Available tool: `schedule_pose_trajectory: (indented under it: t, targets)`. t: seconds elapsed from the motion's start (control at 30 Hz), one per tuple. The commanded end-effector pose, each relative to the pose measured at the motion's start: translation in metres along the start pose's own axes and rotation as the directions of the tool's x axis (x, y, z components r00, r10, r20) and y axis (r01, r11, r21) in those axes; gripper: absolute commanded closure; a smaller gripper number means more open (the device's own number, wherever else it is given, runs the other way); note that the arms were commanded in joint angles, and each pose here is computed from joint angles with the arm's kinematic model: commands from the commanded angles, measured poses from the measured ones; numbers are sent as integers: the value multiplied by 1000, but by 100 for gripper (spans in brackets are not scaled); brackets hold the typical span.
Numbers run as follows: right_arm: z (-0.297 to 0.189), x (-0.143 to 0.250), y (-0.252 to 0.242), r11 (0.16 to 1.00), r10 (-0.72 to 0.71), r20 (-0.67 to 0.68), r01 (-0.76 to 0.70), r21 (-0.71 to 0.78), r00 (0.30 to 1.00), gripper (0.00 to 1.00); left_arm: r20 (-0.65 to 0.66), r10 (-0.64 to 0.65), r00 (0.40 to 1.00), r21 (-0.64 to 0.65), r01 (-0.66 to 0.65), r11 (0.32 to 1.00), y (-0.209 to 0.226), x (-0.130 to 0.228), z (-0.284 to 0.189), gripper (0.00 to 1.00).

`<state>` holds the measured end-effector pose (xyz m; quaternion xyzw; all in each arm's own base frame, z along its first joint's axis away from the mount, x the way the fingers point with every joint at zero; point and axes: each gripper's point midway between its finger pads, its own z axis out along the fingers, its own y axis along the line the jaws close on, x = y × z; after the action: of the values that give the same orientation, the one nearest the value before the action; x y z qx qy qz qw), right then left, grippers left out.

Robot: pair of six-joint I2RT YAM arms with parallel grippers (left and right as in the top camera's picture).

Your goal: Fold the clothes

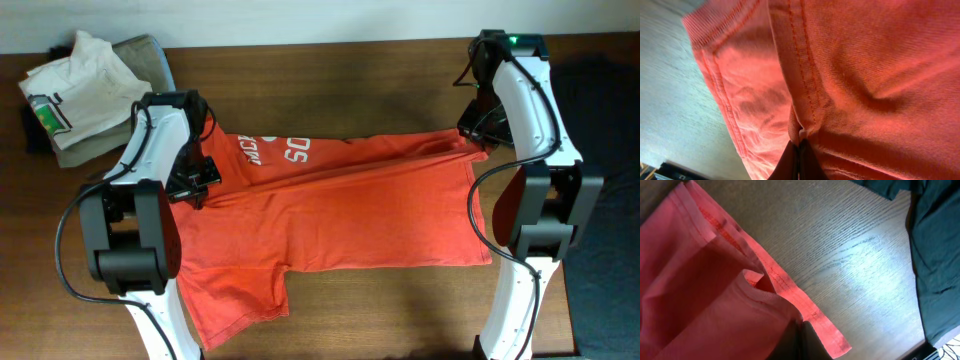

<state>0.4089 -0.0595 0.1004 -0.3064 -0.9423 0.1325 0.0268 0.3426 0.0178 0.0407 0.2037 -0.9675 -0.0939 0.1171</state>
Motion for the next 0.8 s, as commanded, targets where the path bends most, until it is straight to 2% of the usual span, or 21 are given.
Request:
schedule_pose_trajectory:
  t: [0.0, 0.03, 0.07, 0.13, 0.2, 0.3, 0.33, 0.4, 0.47, 0.5, 0.6, 0.7, 0.77]
  targets:
    - [0, 5, -8, 1000, -1, -3, 1, 22, 1000, 57, -32, -14, 999, -19, 14, 1000, 6, 9, 11, 92]
    - [2, 7, -8, 1000, -3, -10, 4, 28, 1000, 27, -34, -14, 999, -20, 13, 1000, 6, 10, 13, 83]
    - [4, 8, -9, 1000, -5, -14, 5, 31, 1000, 1, -31, -10, 999, -18, 10, 1000, 6, 9, 13, 71]
    - [4, 8, -9, 1000, -5, -14, 5, 30, 1000, 1, -23, -11, 1000, -14, 11, 1000, 5, 7, 14, 17]
    - [2, 5, -7, 1000, -2, -1, 2, 22, 1000, 1, -17, -12, 1000, -12, 12, 1000, 5, 6, 12, 17]
    - [1, -3, 0, 998, -58, 30, 58, -8, 998, 0, 20, -18, 1000, 1, 18, 1000, 4, -3, -3, 30]
    - [1, -4, 6, 995, -91, 33, 92, -37, 995, 5, 43, -22, 999, 14, 21, 1000, 2, -9, -13, 33]
    - [0, -3, 18, 984, -139, 26, 141, -105, 990, 23, 89, -27, 996, 37, 24, 999, -1, -19, -30, 53]
    - [-2, -2, 35, 967, -164, 27, 166, -193, 986, 54, 166, 11, 986, 69, -23, 997, -13, -33, -47, 88]
    - [-3, -1, 41, 961, -164, 25, 165, -223, 986, 63, 203, 32, 979, 85, -50, 995, -21, -40, -50, 99]
    - [-1, 3, 45, 957, -172, 15, 171, -233, 985, 76, 232, 67, 970, 99, -92, 991, -38, -43, -48, 99]
    - [8, 12, 52, 956, -196, 1, 191, -224, 981, 94, 233, 80, 969, 96, -104, 990, -46, -41, -37, 99]
    - [18, 19, 59, 954, -217, -8, 210, -215, 976, 96, 226, 80, 971, 99, -105, 990, -48, -42, -27, 99]
